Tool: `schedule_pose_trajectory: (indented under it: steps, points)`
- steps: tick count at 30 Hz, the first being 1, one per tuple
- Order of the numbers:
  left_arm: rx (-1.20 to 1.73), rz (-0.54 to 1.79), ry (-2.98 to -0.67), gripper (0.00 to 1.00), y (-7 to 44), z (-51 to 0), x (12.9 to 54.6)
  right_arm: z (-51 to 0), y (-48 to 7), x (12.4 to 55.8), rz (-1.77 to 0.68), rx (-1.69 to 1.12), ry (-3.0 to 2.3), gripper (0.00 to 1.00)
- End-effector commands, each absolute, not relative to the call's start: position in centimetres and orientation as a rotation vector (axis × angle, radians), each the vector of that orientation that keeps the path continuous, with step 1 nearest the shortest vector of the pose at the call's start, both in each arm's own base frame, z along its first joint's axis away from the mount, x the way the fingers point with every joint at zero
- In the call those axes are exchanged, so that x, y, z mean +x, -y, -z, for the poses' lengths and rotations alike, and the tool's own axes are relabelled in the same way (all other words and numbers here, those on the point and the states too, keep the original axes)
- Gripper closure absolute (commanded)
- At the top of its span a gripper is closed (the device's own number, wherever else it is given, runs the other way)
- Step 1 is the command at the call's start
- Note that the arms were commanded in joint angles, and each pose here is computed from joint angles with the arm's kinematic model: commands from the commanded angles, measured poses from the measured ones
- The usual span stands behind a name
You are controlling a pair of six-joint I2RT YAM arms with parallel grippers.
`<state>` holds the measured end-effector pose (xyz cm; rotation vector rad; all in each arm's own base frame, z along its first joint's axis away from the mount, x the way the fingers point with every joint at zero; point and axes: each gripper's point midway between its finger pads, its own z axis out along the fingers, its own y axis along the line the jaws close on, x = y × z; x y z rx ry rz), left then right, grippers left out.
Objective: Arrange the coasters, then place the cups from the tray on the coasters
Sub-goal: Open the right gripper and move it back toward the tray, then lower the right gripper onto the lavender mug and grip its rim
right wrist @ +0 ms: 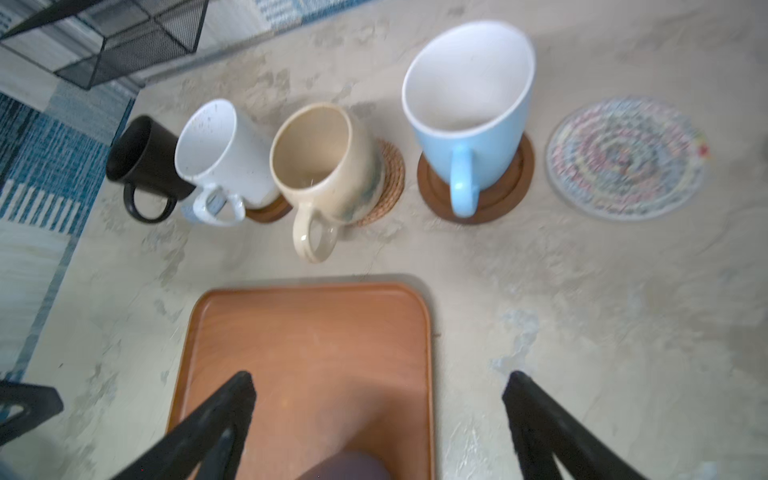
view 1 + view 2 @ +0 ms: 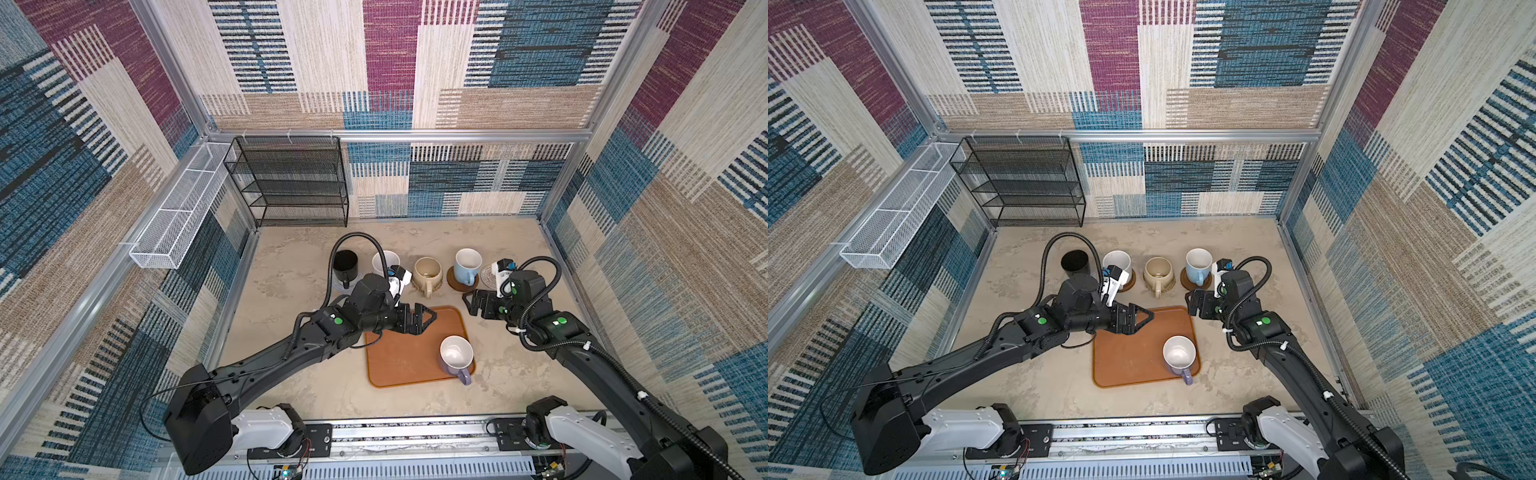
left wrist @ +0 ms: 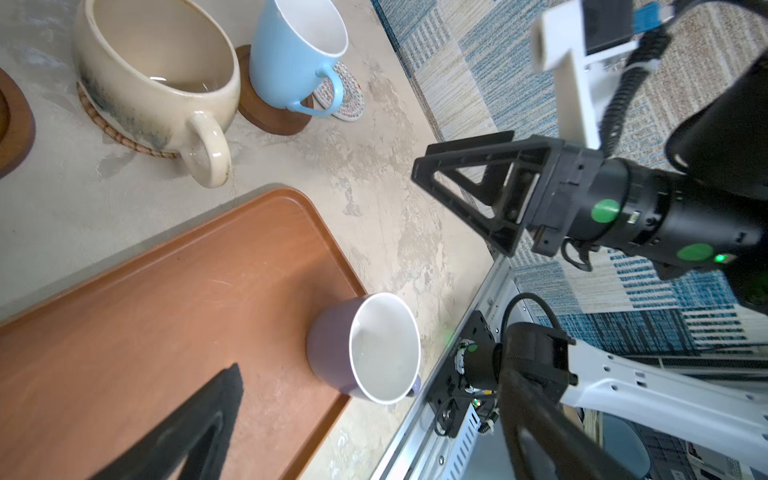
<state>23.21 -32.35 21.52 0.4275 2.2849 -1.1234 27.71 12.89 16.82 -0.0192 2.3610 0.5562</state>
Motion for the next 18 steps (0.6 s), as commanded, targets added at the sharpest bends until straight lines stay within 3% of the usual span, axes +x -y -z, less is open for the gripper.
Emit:
schedule_pose_trajectory:
  steps: [1,18]
  points:
    - [0.476,1.111,-2.285,0.02,31.8,-21.3,22.3,-14.8,-14.5,24.4,-0.627,-0.066,-2.491,0.00]
    - [0.508,1.223,-2.236,0.02,32.1,-21.5,20.9,-12.7,-16.3,16.7,-0.526,-0.087,-2.705,0.00]
